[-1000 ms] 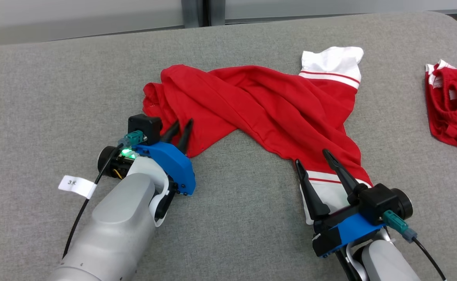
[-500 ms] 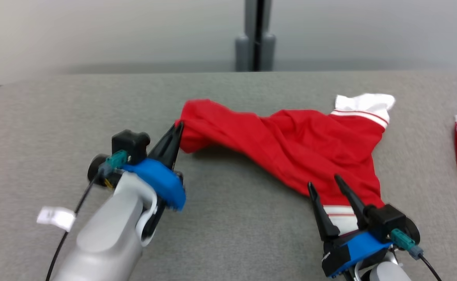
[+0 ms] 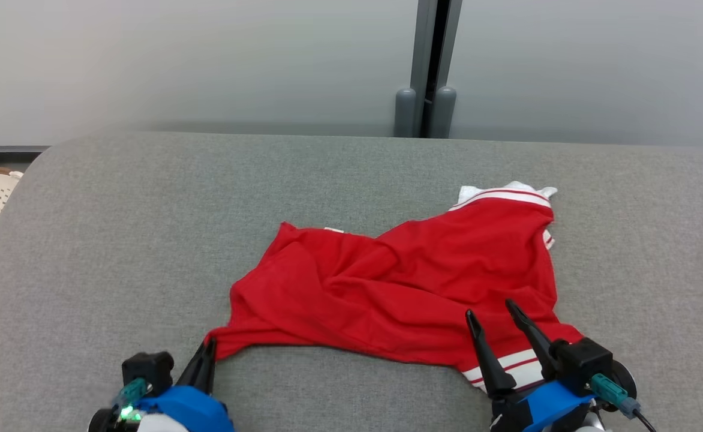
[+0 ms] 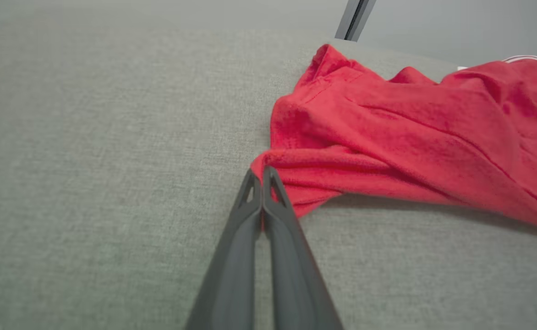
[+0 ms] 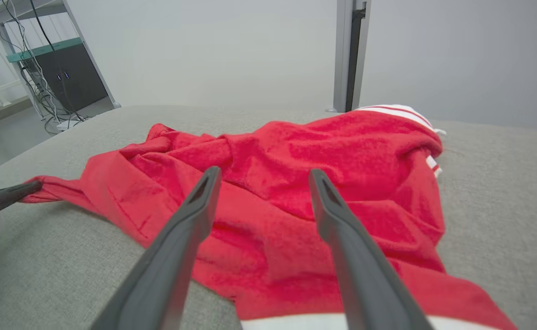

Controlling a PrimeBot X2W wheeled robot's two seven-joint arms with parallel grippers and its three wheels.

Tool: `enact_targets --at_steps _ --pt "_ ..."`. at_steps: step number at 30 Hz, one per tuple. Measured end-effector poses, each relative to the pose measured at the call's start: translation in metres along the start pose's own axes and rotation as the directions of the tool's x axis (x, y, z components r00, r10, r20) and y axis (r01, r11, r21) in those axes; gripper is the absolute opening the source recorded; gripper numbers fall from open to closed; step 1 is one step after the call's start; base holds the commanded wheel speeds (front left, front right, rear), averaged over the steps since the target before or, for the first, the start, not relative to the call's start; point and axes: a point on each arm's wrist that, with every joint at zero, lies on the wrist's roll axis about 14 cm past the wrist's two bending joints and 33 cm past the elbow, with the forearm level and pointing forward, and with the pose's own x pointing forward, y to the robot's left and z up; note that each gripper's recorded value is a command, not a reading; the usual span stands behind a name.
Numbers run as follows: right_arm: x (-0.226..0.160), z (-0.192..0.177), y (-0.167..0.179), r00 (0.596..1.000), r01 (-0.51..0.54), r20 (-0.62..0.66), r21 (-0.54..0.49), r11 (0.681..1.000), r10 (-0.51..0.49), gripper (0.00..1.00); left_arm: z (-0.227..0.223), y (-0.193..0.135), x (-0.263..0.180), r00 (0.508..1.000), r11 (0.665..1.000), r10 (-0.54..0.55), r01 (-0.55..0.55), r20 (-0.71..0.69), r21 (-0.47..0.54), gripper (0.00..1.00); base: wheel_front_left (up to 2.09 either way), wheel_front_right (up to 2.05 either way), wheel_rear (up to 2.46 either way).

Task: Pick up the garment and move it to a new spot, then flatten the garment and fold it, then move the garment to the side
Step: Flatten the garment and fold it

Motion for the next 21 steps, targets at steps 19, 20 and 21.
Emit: enact_targets --at_steps 19,20,21 --pt "0.003 -0.015 -0.025 0.997 0.065 -0.040 0.012 0.998 -0.065 1.00 0.052 -0.021 0.073 0.995 0.996 -0.065 0.061 0.069 0.066 1.00 0.00 0.00 0.00" --pt "0.003 -0.016 -0.026 0.997 0.067 -0.044 0.013 0.998 -0.067 1.00 0.051 -0.023 0.077 0.996 0.995 -0.073 0.069 0.054 0.072 1.00 0.00 0.00 0.00" --pt "0.003 -0.018 -0.027 0.996 0.070 -0.049 0.013 0.997 -0.069 1.00 0.047 -0.024 0.081 0.997 0.994 -0.077 0.074 0.032 0.077 1.00 0.00 0.00 0.00"
